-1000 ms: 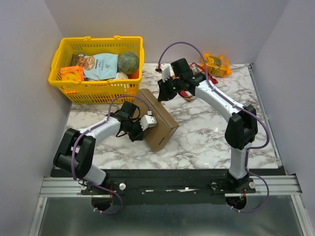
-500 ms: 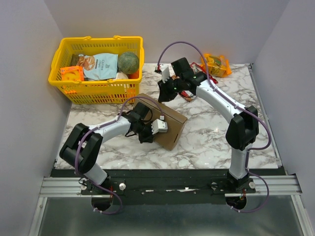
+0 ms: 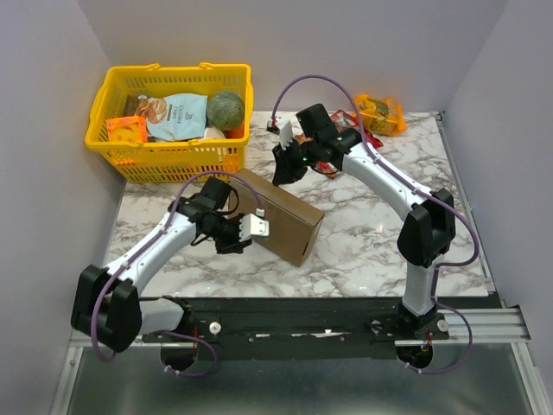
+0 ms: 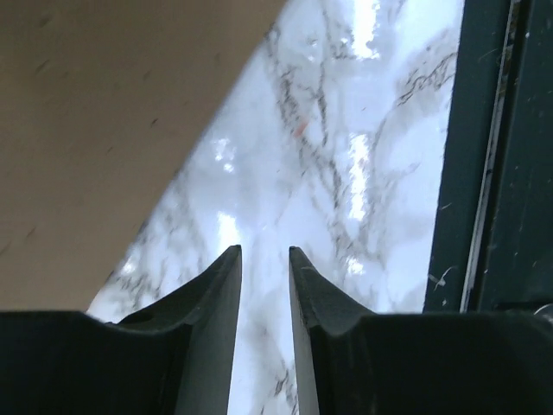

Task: Unpack the express box

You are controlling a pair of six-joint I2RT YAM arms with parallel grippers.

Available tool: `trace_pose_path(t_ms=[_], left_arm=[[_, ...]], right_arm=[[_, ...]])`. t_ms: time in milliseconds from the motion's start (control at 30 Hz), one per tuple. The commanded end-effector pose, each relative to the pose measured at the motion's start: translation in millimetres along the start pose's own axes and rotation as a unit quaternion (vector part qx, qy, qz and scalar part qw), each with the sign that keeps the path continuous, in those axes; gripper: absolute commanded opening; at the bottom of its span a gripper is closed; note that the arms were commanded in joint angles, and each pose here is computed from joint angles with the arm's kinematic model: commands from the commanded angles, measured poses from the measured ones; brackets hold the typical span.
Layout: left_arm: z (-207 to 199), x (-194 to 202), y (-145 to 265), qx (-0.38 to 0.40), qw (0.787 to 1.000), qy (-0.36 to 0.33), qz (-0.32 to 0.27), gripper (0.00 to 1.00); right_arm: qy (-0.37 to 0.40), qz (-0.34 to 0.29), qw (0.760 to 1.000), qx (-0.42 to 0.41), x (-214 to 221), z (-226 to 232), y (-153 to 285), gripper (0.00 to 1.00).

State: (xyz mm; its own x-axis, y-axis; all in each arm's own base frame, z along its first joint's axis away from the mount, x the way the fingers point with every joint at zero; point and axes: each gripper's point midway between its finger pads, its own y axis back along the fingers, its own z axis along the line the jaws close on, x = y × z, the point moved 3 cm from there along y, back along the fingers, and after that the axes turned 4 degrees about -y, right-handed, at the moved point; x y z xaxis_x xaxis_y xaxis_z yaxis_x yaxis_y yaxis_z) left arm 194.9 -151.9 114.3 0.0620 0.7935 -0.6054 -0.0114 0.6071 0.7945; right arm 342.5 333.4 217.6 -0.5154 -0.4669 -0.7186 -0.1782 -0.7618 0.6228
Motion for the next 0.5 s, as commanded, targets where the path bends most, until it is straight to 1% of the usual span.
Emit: trace_pose_path(t_ms=[0,33,100,167,200,233,267,300,333,367,400,467], left_arm=[[-9.6,9.5,28.1,-0.014,1.000,-0.011,0.011,0.40],[-6.1,12.3,33.3,-0.021,1.000,-0.005,0.019,0.40],[-10.2,14.9,35.8,-0.009,1.000,0.002,0.022,0.40],[-15.0,15.1,33.2,-0.005,1.000,0.002,0.010,0.40],[-10.3,12.2,30.8,-0.019,1.000,-0.009,-0.002,0.40],[-14.8,14.4,26.0,-0.024,1.000,-0.007,-0.011,0.40],[-15.5,11.7,21.0,-0.025,0.999,-0.019,-0.020,0.40],[-7.7,7.0,15.8,-0.043,0.998,-0.044,-0.033,0.40],[-10.7,8.9,6.1,-0.040,0.997,-0.058,-0.033,0.40],[-11.8,3.3,-3.4,-0.035,0.995,-0.089,-0.030,0.40],[-3.0,-5.8,-10.8,-0.048,0.991,-0.121,-0.038,0.40],[3.3,-9.7,-28.2,-0.034,0.988,-0.145,-0.031,0.40]], right_arm=[[-0.004,0.011,1.000,0.000,8.0,7.0,5.2,0.00],[-0.002,0.009,1.000,0.001,7.2,7.0,5.9,0.00],[-0.001,0.006,1.000,-0.002,5.0,9.1,6.9,0.01],[-0.001,0.005,1.000,-0.013,3.9,13.2,7.1,0.00],[0.000,0.004,1.000,-0.017,3.1,14.9,7.8,0.00],[0.002,0.004,1.000,-0.022,1.7,19.1,7.4,0.00],[0.004,0.003,1.000,-0.022,0.6,20.3,8.1,0.00],[0.006,0.004,1.000,-0.023,0.8,21.7,7.0,0.00],[0.011,0.004,1.000,-0.023,-0.3,23.1,6.2,0.00],[0.017,0.003,1.000,-0.023,-1.4,23.7,6.1,0.00],[0.017,0.006,1.000,-0.023,-0.9,22.9,3.3,0.00],[0.016,0.008,1.000,-0.024,-3.8,22.2,2.5,0.00]])
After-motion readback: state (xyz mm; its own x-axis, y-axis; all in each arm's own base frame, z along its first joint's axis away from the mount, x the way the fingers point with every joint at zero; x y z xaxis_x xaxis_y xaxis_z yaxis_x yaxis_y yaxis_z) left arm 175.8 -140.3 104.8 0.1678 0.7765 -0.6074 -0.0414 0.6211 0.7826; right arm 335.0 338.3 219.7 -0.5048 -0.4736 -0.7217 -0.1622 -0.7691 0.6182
